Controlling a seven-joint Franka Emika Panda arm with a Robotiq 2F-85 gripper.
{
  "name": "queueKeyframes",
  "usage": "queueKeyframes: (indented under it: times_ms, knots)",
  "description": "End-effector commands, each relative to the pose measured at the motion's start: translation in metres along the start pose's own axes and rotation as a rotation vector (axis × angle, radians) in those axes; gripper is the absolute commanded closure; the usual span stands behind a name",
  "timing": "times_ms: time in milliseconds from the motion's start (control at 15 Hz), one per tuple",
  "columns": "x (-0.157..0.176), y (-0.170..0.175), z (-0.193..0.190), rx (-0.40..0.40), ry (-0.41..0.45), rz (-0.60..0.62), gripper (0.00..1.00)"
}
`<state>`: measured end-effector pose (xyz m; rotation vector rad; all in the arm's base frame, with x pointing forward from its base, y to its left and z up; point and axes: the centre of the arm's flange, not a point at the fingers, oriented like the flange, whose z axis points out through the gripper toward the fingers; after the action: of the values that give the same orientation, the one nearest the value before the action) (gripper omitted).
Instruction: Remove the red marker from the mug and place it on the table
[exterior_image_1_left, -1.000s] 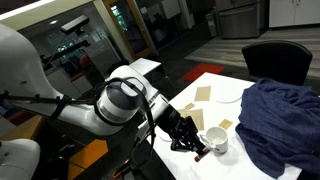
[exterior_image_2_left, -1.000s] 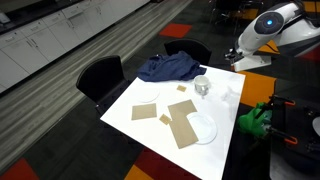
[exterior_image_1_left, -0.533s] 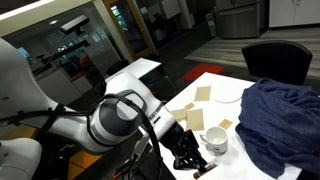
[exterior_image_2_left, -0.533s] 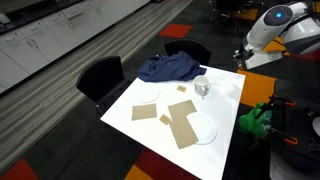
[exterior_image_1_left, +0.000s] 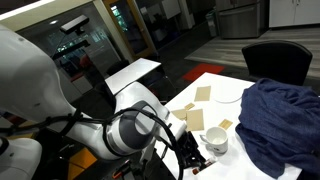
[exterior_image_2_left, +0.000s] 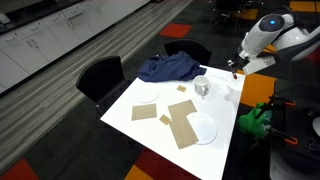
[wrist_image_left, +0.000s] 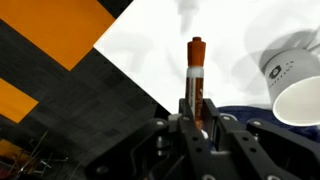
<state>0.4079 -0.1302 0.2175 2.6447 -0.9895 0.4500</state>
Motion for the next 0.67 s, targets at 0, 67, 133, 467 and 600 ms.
queueKeyframes:
  times_ms: [0, 67, 133, 467, 600]
  knots:
    - [0.017, -0.010, 0.033, 0.005, -0.093, -0.094, 0.96]
    - [0.018, -0.014, 0.044, -0.009, -0.122, -0.113, 0.96]
    - [0.018, -0.017, 0.053, -0.016, -0.145, -0.128, 0.96]
    - [0.029, -0.035, 0.090, -0.029, -0.228, -0.153, 0.96]
    - [0.038, -0.039, 0.101, -0.030, -0.259, -0.154, 0.96]
